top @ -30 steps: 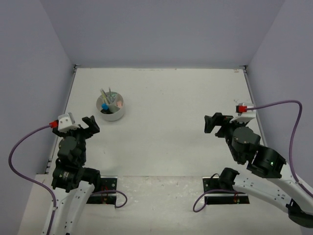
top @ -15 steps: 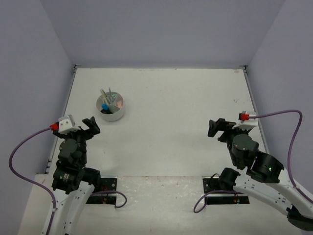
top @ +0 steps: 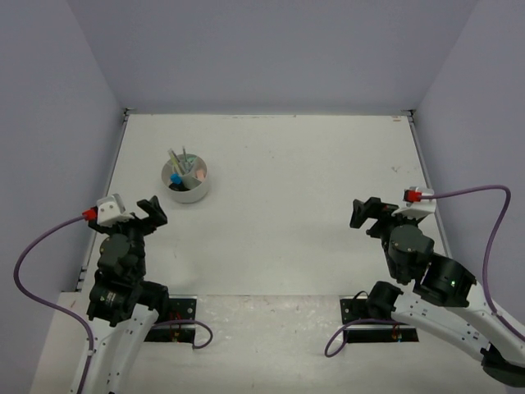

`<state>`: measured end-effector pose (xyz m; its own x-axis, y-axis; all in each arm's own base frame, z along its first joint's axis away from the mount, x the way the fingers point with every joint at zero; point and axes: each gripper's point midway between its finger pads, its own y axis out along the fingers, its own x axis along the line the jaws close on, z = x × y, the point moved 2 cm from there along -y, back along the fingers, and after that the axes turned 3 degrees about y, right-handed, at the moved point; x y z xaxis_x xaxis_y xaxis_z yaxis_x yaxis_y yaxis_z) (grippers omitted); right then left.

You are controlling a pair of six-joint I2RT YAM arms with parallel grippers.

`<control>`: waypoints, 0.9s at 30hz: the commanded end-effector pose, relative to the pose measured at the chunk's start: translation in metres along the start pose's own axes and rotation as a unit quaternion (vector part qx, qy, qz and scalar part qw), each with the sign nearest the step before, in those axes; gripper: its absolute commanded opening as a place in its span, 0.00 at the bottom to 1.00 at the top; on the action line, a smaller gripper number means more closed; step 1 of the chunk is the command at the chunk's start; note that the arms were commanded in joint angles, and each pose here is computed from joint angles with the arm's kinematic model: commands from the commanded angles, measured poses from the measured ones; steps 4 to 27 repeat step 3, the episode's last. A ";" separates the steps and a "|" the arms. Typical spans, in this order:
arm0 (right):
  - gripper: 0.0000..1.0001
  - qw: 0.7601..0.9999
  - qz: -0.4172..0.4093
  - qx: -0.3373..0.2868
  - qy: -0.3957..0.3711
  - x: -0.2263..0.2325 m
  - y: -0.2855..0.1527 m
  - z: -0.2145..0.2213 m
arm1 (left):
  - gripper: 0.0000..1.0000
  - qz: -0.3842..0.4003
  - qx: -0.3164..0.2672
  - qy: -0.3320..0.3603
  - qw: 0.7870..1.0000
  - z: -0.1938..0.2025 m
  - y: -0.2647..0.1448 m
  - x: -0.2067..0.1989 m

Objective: Sort the stationery into containers
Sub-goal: Reset both arms

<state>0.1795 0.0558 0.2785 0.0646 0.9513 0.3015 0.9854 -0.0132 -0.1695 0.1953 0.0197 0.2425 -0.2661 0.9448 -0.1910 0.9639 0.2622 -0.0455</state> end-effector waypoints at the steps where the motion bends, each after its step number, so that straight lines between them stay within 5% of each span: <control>1: 0.99 1.000 0.014 -0.014 0.023 -0.004 0.000 -0.004 | 1.00 -0.001 -0.019 -0.014 1.000 -0.008 0.000 -0.001; 27: 0.99 1.000 0.013 -0.013 0.023 -0.004 0.000 -0.004 | 1.00 0.000 -0.020 -0.015 1.000 -0.008 0.000 -0.001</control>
